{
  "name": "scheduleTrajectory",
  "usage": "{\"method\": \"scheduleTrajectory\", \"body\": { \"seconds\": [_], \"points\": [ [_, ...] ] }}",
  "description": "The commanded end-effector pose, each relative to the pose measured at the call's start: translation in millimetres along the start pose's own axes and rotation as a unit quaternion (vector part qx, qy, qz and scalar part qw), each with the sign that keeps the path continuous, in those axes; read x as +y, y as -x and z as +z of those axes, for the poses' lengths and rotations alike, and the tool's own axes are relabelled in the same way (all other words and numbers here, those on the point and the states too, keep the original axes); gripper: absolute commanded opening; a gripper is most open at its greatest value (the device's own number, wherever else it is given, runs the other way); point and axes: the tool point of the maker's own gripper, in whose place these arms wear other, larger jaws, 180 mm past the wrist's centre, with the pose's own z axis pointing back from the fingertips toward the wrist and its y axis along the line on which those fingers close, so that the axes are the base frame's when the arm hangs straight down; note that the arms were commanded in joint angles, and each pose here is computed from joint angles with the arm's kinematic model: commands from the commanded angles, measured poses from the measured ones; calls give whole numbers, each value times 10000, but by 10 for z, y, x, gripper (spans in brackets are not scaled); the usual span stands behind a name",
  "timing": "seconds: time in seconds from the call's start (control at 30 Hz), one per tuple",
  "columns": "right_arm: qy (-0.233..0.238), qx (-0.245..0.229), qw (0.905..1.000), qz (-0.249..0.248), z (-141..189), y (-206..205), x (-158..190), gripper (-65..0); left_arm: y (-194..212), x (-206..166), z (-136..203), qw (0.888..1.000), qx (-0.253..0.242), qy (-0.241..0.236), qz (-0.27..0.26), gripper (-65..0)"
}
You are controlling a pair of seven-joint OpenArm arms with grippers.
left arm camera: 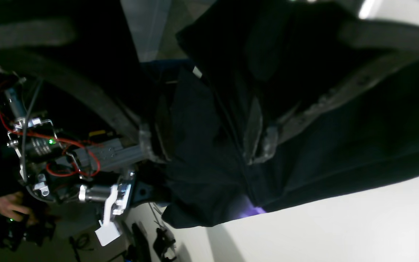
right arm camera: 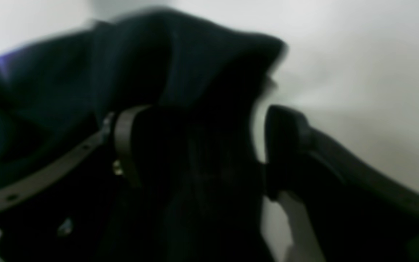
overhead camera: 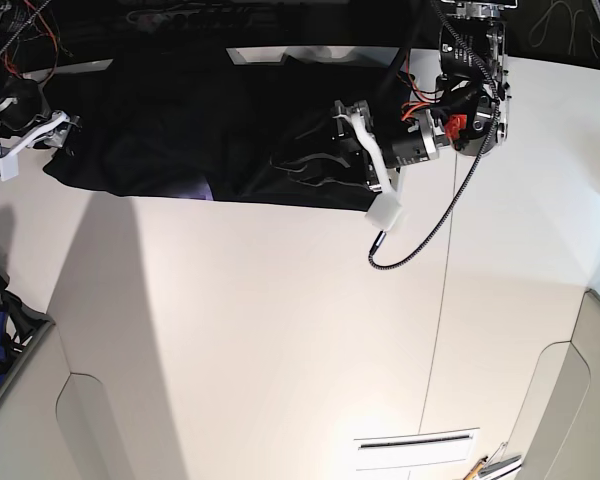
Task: Fold the T-shirt properly
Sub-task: 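Fold the strip end near the right gripper inward over the bundle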
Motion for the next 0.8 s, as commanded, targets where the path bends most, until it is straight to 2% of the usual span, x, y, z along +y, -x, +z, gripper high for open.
{"method": "scheduleTrajectory", "body": {
  "seconds": [0.0,0.13,0.17,0.2,0.23,0.33,0.37,0.4,0.47,0.63,0.7,0.77],
  "points": [
    [-105,117,9999,9,22,25,5,-195,-133,-74,7,9996,-201,131,-133,-302],
    [-641,373,9972,-61,33,121,197,-197,-133,-74,7,9996,-201,129,-133,-302],
    [-771,426,9961,-103,41,139,245,-207,-133,-74,7,9996,-201,129,-133,-302],
    [-878,483,9949,-145,50,157,283,-243,-135,-75,7,9996,-204,132,-134,-302],
    [-964,528,9938,-180,57,172,315,-311,-144,-75,6,9996,-207,133,-144,-302],
    [-1044,592,9926,-204,67,191,346,-588,-169,-45,36,9996,-241,78,-149,-307],
    [-1040,589,9926,-197,67,189,345,-650,-169,-16,63,9996,-237,27,-137,-308],
    [-1041,579,9927,-188,68,179,348,-650,-166,21,101,9997,-216,-41,-126,-331],
    [-1041,538,9930,-144,78,147,360,-650,-178,121,212,9994,-232,-223,-80,-420],
    [-1041,294,9940,185,164,-37,461,-650,-213,475,685,9951,-303,-939,-65,-606],
    [-1043,171,9937,373,217,-132,524,-650,-158,597,878,9920,-261,-1235,-19,-650],
    [-1071,68,9926,566,278,-216,604,-650,-58,713,1049,9877,-160,-1554,47,-650]
  ]
}}
